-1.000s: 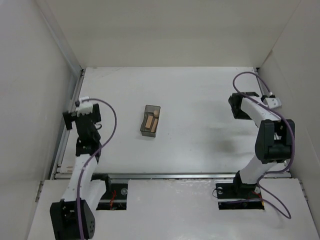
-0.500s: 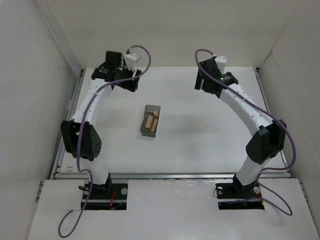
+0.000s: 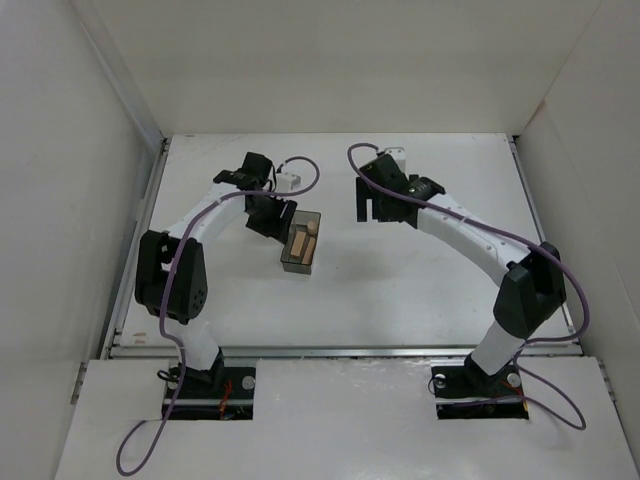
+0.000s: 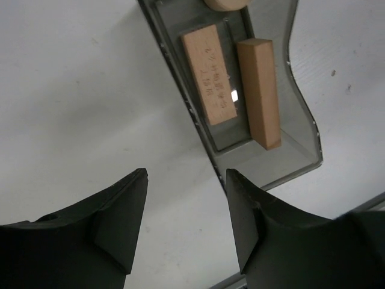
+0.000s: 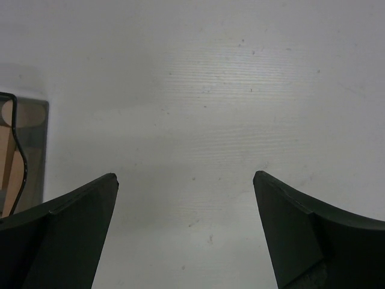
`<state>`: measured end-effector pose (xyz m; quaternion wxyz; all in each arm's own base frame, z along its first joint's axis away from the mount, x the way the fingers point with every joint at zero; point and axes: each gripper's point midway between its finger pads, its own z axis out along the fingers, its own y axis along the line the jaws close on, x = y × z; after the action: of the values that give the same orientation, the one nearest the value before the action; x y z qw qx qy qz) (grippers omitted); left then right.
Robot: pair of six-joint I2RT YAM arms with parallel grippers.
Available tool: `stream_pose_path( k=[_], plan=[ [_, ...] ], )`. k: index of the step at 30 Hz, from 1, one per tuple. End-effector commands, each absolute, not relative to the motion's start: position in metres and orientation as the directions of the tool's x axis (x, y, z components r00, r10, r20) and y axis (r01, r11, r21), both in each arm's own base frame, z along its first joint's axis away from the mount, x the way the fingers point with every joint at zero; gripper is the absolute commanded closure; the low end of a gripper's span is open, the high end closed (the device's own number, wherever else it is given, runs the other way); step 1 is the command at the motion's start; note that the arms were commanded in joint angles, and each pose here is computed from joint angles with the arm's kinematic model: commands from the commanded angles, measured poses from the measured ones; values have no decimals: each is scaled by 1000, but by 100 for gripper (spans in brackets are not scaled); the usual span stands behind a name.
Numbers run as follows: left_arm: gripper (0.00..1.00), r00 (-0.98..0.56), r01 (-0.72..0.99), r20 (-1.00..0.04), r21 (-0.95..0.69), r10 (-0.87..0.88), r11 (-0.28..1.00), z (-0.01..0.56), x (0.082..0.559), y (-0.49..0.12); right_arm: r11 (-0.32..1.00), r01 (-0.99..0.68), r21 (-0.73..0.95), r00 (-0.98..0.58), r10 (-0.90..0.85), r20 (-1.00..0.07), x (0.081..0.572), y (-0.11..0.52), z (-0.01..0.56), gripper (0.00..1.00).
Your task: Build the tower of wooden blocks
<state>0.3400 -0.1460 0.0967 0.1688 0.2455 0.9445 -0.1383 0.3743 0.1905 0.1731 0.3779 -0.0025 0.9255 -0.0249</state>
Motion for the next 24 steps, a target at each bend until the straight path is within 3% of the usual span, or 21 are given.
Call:
stream_pose_path(
  k=[1, 8, 17, 24],
  plan=[
    [49, -802, 541, -438, -241, 407, 806, 111, 325, -168, 997, 37, -68, -685, -24, -728, 372, 197, 178, 0],
    [58, -826, 510, -392, -215, 404, 833, 86, 322, -166, 992, 38, -119, -686, -61, -725, 362, 202, 174, 0],
    [94, -841, 480, -325, -82, 432, 873, 58, 332, -155, 985, 82, -151, -679, -56, -732, 356, 188, 173, 0],
    [100, -831, 462, -337, 28, 443, 887, 62, 346, -150, 976, 141, -165, -642, -37, -766, 354, 172, 187, 0]
  ],
)
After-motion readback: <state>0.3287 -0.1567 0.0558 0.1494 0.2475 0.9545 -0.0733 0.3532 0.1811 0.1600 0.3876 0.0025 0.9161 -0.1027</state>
